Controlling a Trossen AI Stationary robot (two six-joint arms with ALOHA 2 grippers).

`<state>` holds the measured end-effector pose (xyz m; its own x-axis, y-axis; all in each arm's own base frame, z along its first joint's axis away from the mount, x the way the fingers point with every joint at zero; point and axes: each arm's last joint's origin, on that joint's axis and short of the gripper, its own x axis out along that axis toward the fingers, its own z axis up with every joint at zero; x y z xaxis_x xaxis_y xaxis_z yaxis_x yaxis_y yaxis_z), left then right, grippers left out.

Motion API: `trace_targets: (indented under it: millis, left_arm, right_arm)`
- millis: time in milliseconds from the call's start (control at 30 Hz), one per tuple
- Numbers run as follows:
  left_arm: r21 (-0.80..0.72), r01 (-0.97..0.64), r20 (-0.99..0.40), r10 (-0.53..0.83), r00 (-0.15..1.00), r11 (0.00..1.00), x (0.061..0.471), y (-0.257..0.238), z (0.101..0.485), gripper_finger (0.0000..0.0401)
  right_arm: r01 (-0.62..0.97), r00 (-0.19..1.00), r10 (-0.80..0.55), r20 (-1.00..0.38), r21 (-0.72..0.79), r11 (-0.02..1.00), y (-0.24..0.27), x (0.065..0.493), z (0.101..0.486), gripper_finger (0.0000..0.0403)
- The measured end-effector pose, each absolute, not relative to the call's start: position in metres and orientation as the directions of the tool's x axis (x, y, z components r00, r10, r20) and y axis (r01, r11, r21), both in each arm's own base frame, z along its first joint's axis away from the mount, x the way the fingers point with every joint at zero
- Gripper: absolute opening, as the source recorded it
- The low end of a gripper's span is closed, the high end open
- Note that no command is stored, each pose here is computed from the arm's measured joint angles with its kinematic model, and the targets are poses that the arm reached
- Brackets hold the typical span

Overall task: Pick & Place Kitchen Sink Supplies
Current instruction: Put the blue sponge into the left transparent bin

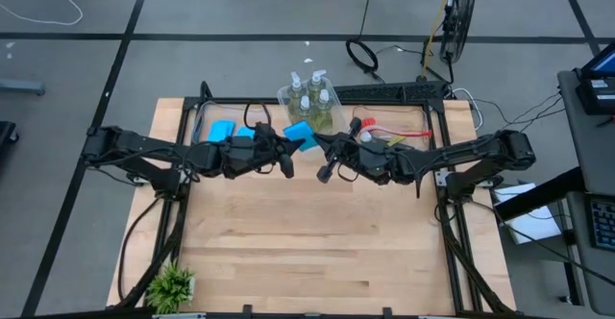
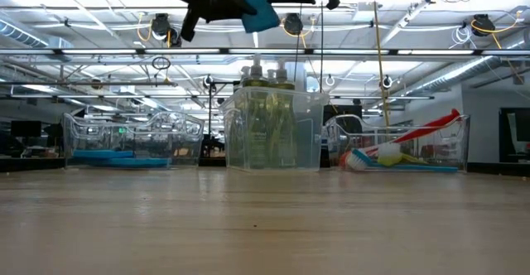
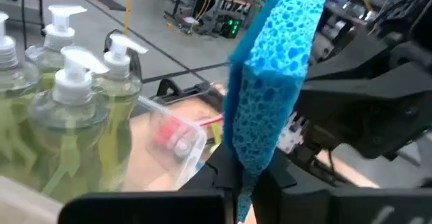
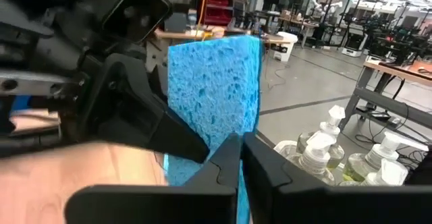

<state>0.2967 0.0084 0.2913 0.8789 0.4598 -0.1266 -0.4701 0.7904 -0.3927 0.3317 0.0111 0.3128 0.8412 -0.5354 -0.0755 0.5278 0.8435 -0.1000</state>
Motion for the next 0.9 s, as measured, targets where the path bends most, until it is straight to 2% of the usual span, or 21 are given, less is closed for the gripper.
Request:
trace_targets:
  millis: [100,267,533,900]
  left_arm:
    - [-0.377,-0.495,-0.173,0.466,0.868,0.783,0.291,0.009,0.29,0.0009]
    - [-0.348,-0.609,-0.276,0.543,0.793,0.713,0.268,0.011,0.293,0.0009]
    - [-0.312,-0.775,-0.438,0.64,0.631,0.55,0.215,0.04,0.3,0.0008]
    - [-0.265,-0.9,-0.741,0.525,0.419,0.345,0.175,0.103,0.274,0.0008]
  right_arm:
    - [0.519,0.838,-0.534,-0.109,-0.141,0.843,0.011,0.33,0.31,0.0016]
    - [0.503,0.819,-0.53,-0.219,-0.17,0.847,0.013,0.325,0.3,0.0054]
    - [0.472,0.772,-0.516,-0.371,-0.208,0.856,0.02,0.315,0.282,0.0107]
    - [0.447,0.783,-0.499,-0.372,-0.223,0.866,0.026,0.306,0.29,0.0116]
